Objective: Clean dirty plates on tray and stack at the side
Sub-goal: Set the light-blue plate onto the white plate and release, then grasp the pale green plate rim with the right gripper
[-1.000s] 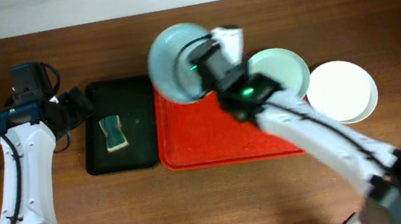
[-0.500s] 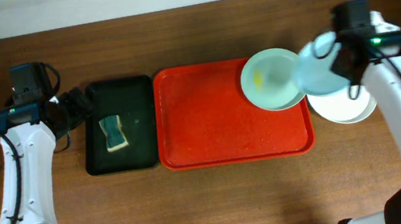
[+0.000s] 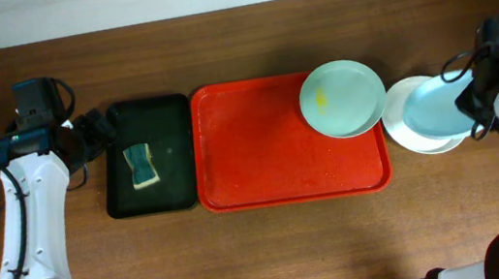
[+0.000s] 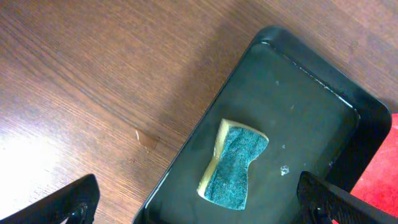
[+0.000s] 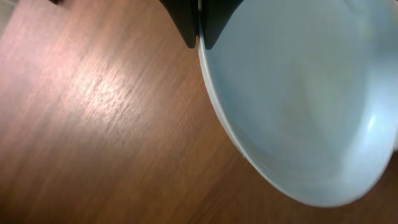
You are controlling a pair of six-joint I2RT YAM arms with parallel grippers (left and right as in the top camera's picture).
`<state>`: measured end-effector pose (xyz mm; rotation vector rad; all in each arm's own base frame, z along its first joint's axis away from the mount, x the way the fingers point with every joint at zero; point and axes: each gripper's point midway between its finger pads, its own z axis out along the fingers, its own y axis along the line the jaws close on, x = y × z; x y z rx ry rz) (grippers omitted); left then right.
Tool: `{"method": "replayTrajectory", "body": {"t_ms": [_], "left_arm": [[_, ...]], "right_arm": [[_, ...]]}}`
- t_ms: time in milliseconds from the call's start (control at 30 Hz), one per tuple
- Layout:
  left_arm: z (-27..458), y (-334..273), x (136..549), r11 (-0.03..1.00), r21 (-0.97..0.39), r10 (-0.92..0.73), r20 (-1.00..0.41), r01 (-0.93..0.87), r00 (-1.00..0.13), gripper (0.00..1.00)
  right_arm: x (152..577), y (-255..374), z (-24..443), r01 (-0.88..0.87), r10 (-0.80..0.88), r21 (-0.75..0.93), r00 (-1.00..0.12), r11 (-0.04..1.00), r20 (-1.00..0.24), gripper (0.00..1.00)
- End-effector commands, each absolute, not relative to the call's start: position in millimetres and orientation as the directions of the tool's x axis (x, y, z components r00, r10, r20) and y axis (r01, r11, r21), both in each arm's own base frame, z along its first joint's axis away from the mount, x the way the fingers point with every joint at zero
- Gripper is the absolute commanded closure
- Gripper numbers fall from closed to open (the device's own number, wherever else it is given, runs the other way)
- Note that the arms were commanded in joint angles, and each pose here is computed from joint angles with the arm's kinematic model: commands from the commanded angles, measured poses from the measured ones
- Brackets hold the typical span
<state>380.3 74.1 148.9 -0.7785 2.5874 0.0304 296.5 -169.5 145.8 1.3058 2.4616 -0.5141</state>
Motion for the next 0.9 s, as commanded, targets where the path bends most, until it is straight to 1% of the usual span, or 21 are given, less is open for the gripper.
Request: {"method": "replayTrajectory", "body": {"t_ms": [0,400,733,767,800,833,867], "left_arm": [[153,74,380,0.837,-0.114,-0.528,-0.421,-0.535,-0.738,0.01],[153,74,380,0.837,-0.114,-0.528,-0.421,-0.535,-0.738,0.01],[153,74,380,0.837,-0.114,-0.528,-0.421,-0.535,-0.738,0.01],[153,74,380,0.837,-0.114,-0.528,-0.421,-0.535,-0.738,0.01],[153,74,380,0.837,-0.114,-0.528,-0.421,-0.535,-0.738,0.01],[153,74,380,0.837,-0.114,-0.528,-0.421,-0.535,-0.738,0.01],[153,74,380,0.837,-0.114,-0.528,-0.421,-0.535,-0.738,0.01]], "right_arm": [[295,-168,130,0.844,0.731,-0.145,-0.522,0.516,-0.44,0.96],[295,-166,98,0.844,0.729,-0.129,-0.518,0.521,-0.447,0.96],[288,-159,67,0.839,0.737,-0.114,-0.525,0.531,-0.425,0.96],[287,-159,66,0.839,0.738,-0.116,-0.526,0.532,-0.422,0.94],[286,-159,66,0.839,0.738,-0.117,-0.527,0.532,-0.421,0.86],[286,-158,66,0.838,0.739,-0.118,-0.528,0.533,-0.418,0.76],[284,-156,64,0.83,0.737,-0.12,-0.542,0.544,-0.405,0.62]]}}
